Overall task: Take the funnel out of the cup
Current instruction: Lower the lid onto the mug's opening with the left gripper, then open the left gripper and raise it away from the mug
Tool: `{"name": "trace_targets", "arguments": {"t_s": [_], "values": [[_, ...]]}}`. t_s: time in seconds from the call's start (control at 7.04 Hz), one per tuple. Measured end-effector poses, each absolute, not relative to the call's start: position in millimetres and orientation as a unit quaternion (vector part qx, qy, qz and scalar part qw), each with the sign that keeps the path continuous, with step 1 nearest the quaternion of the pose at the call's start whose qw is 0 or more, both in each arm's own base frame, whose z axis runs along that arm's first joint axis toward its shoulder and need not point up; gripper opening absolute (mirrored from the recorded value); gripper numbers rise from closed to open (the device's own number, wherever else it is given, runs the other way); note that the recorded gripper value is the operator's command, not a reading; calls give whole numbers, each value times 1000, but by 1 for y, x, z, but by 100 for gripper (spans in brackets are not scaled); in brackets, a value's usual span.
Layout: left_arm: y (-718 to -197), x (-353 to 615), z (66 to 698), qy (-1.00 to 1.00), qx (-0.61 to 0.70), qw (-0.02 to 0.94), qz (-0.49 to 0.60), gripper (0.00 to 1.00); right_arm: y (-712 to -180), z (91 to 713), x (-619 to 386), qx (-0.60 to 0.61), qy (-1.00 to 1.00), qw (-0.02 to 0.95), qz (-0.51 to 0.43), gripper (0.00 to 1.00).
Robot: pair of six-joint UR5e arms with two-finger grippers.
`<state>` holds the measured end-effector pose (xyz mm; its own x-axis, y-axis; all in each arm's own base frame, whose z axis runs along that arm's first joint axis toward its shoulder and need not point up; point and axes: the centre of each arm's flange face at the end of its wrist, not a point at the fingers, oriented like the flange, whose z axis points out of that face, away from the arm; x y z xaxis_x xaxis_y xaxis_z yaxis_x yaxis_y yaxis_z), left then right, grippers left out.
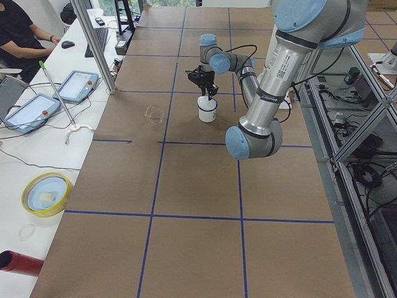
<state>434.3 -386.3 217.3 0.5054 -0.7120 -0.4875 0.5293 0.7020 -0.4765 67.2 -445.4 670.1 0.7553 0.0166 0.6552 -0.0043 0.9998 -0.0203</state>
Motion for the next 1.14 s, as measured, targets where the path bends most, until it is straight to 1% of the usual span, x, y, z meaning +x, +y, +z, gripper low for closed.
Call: {"name": "trace_targets", "arguments": {"t_s": [0.85, 1.14], "values": [[-387, 426, 215, 353, -121, 862, -344, 72, -445, 670, 67, -9, -350, 937, 6, 100], [-408, 384, 208, 376, -83, 868, -312, 72, -445, 670, 67, -9, -350, 937, 6, 100]]}}
